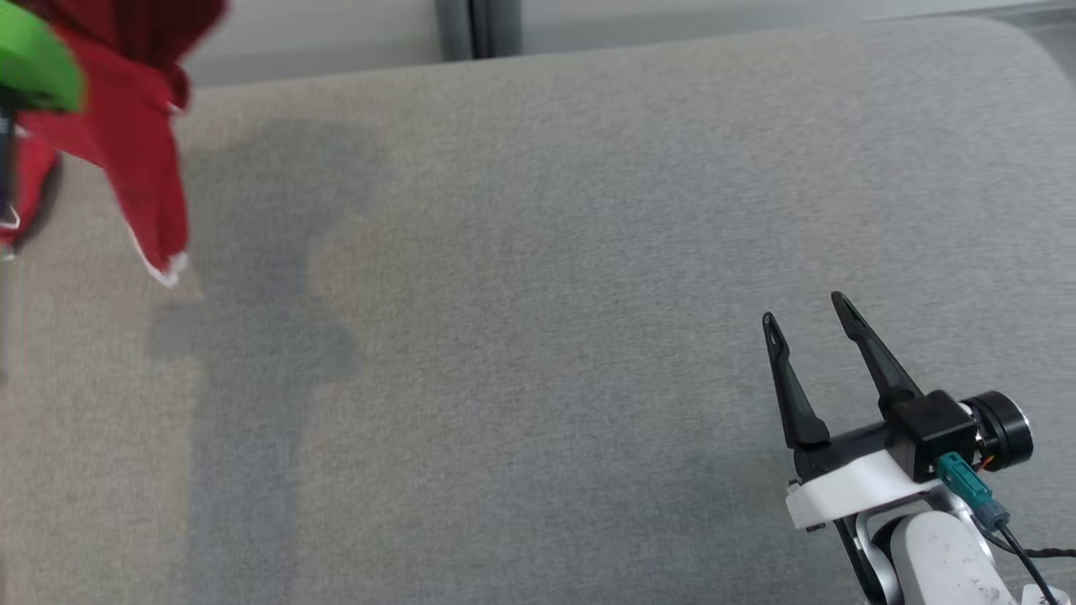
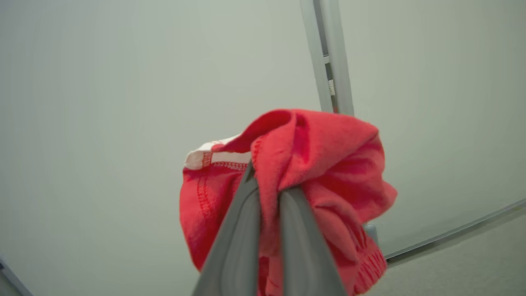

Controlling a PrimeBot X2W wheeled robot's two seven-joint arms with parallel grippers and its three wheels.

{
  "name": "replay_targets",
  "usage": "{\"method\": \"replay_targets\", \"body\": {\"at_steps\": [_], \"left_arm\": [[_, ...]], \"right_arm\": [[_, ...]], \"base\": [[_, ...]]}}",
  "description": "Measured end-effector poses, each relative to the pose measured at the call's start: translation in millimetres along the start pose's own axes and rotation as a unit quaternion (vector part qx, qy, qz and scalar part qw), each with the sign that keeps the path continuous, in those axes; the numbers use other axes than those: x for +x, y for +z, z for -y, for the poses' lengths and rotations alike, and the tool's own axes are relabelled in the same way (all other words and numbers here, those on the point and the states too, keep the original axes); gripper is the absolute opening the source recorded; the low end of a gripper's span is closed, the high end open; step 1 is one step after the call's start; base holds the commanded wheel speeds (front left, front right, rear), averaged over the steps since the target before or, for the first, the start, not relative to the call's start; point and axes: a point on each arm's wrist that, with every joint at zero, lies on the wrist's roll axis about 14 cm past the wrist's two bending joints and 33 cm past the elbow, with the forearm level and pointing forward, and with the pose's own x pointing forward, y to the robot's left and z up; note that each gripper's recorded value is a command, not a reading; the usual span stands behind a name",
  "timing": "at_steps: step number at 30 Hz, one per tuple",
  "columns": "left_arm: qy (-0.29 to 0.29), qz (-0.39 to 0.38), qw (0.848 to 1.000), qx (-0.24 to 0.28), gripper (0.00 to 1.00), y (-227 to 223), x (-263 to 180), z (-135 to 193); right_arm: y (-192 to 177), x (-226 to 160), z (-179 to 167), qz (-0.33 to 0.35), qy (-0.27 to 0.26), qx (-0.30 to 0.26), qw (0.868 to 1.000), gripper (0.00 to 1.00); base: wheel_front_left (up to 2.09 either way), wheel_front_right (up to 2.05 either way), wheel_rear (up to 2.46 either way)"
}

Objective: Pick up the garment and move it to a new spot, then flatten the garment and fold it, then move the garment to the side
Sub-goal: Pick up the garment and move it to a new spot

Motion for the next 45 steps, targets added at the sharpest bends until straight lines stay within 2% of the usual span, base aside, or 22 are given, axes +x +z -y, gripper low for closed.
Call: {"method": "replay_targets", "body": {"at_steps": [5,8,11,16,22,25,31,37,39,40,45], "left_arm": [[-0.09,0.028,0.994,-0.047,0.0,13,4,94],[-0.122,0.034,0.989,-0.08,0.0,7,-1,138],[-0.146,0.021,0.984,-0.105,0.0,-9,-12,172],[-0.181,-0.058,0.971,-0.145,0.0,-71,-53,227],[-0.197,-0.145,0.954,-0.171,0.0,-130,-112,259],[-0.193,-0.175,0.947,-0.186,0.0,-149,-137,264],[-0.183,-0.213,0.94,-0.195,0.0,-170,-173,267],[-0.17,-0.225,0.94,-0.194,0.02,-176,-189,261],[-0.168,-0.224,0.941,-0.19,0.83,-175,-191,259],[-0.166,-0.223,0.942,-0.189,1.0,-175,-192,258],[-0.148,-0.209,0.946,-0.2,1.0,-166,-192,250]], "right_arm": [[19,-18,19,0.018,-0.033,-0.008,0.999,1.0],[25,-27,29,0.024,-0.049,-0.009,0.998,1.0],[26,-35,35,0.024,-0.061,-0.009,0.998,1.0],[24,-42,44,0.019,-0.076,-0.01,0.997,1.0],[17,-40,42,0.009,-0.074,-0.008,0.997,1.0],[14,-39,40,0.005,-0.069,-0.006,0.998,1.0],[9,-36,36,-0.001,-0.063,-0.003,0.998,1.0],[8,-36,31,-0.003,-0.056,-0.002,0.998,1.0],[9,-35,28,-0.002,-0.051,-0.002,0.999,1.0],[9,-35,27,-0.002,-0.05,-0.001,0.999,1.0],[13,-34,21,0.004,-0.042,-0.002,0.999,1.0]], "base": [[0.0,0.0,0.0],[0.0,0.0,0.0],[0.0,0.0,0.0],[0.0,0.0,0.0],[0.0,0.0,0.0],[0.0,0.0,0.0],[0.0,0.0,0.0],[0.0,0.0,0.0],[0.0,0.0,0.0],[0.0,0.0,0.0],[0.0,0.0,0.0]]}}
